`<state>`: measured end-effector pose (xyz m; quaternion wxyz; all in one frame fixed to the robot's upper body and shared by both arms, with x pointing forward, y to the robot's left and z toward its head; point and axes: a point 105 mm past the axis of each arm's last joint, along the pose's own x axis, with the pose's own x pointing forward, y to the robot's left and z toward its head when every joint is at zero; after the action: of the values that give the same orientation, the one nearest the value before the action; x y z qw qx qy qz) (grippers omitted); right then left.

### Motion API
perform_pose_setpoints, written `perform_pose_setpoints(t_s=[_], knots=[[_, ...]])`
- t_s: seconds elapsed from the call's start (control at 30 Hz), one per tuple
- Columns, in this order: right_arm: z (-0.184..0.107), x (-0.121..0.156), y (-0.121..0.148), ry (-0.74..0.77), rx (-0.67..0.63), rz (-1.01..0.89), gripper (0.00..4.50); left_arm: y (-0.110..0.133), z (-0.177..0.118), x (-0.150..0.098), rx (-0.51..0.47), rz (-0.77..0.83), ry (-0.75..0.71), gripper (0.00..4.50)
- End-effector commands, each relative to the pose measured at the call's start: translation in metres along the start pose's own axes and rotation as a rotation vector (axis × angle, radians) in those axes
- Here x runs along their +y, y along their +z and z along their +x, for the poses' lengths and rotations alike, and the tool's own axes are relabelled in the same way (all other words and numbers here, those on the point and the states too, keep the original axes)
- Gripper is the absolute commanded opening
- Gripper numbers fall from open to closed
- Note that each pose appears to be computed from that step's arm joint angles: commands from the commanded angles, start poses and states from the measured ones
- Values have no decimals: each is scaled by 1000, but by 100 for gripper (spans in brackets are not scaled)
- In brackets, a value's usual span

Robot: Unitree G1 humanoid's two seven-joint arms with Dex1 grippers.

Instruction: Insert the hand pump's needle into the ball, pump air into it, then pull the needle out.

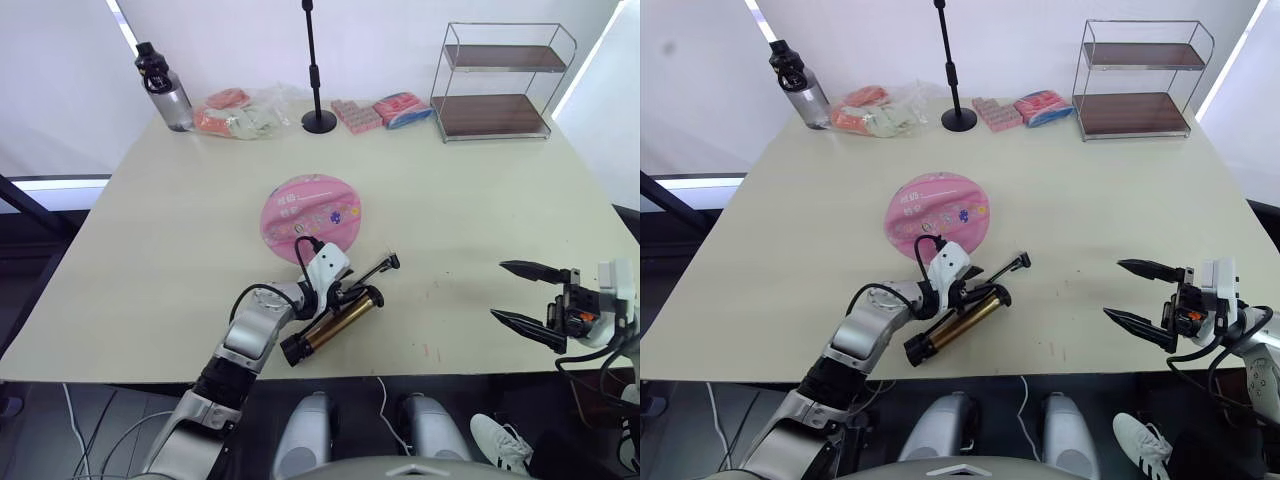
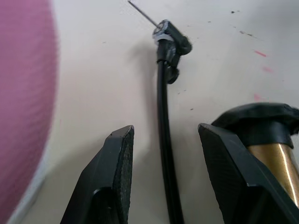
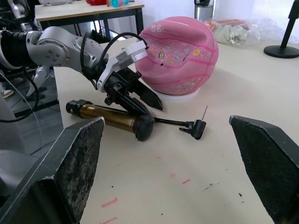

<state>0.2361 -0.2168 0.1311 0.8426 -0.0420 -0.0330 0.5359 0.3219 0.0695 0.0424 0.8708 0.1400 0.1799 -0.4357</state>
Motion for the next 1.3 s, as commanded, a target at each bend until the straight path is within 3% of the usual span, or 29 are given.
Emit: perform_pose_setpoints(t_s=[0.03,0.3,0.4,0.5,0.93,1.3], knots=[[0,1,11,-2,-29,-51,450,-1,8,-6,44,8,-28,235],[-2,2,10,-5,-23,-43,450,-9,11,-8,100,3,-23,235],[-4,1,8,-10,-16,-41,450,-11,11,-7,110,5,-15,140],[-5,0,7,-14,-10,-40,450,-10,11,-8,104,2,-13,2],[-10,-1,3,-84,-4,-23,450,25,9,-22,-78,113,-102,2],[9,-7,-10,-371,-16,189,450,66,9,-41,-346,106,-217,2]])
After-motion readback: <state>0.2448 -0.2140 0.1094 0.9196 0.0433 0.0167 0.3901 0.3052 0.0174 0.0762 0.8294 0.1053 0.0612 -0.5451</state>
